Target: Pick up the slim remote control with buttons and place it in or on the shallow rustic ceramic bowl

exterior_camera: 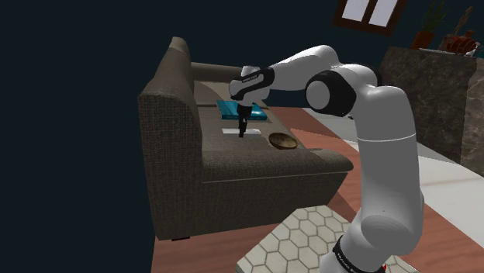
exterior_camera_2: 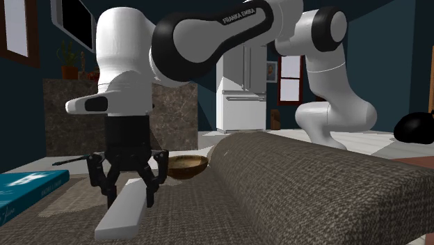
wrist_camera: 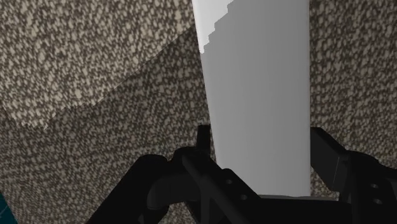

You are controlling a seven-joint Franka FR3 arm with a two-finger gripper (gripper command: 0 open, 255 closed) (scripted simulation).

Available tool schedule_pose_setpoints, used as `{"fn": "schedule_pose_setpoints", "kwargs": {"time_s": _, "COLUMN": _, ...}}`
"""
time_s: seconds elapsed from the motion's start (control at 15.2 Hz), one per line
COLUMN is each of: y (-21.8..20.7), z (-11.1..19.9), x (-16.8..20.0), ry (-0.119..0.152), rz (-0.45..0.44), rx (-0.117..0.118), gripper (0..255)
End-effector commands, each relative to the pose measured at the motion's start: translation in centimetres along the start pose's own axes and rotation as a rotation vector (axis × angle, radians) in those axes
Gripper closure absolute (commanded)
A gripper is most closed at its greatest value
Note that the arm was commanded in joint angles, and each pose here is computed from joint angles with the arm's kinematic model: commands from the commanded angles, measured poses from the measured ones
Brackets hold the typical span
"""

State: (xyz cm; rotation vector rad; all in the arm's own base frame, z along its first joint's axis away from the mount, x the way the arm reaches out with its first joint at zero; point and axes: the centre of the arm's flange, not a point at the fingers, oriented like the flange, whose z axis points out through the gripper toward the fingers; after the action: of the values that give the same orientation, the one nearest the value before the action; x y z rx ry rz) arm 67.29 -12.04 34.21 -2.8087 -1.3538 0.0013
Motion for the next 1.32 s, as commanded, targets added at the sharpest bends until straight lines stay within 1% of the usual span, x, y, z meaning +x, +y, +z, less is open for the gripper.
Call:
{"fn": "schedule_pose_setpoints", "kwargs": {"time_s": 0.0, "y": -0.1, "z": -1.0, "x": -0.1, "ry": 0.000, "rz": 0.000, "rx": 0.000, "gripper": 255}}
{"fn": "schedule_pose_setpoints", "kwargs": {"time_s": 1.25, "y": -0.3, "z": -10.8, "x": 0.0, "ry": 0.000, "rz": 0.000, "rx": 0.000, "gripper": 255}}
